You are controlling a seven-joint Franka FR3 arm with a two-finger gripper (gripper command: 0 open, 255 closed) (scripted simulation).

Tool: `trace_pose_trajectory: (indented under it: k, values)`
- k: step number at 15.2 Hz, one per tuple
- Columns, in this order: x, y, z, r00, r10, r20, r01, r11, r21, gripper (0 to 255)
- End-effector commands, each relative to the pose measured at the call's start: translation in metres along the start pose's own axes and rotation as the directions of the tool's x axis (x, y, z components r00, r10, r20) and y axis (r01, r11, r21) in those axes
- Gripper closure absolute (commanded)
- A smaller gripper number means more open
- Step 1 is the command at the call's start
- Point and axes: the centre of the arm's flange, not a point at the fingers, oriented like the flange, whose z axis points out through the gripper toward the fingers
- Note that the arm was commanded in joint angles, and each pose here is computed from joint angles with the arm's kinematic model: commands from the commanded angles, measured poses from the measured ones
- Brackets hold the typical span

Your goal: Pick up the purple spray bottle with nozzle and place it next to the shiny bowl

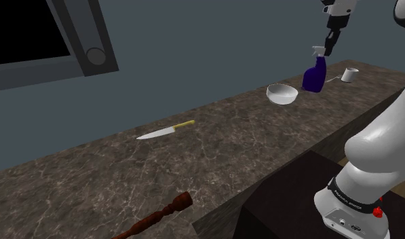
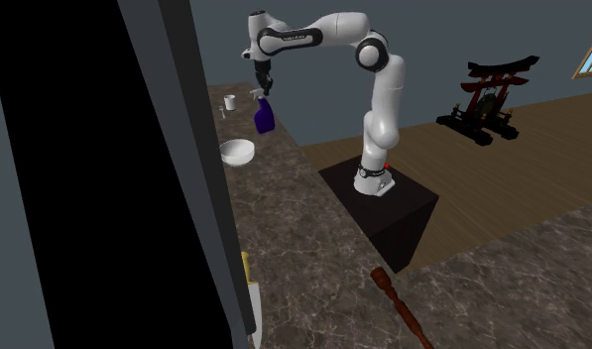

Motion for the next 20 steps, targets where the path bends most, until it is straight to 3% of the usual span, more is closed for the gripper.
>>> trace_pose_trajectory:
  k: [1, 3, 20]
  values:
    - [-0.011, 0.024, 0.005, 1.0, -0.002, 0.0, 0.002, 1.0, -0.001, 255]
    - [-0.022, 0.055, 0.009, 1.0, -0.002, 0.0, 0.002, 1.0, -0.001, 255]
    - [-0.014, 0.045, 0.098, 1.0, -0.002, 0.0, 0.002, 1.0, -0.001, 255]
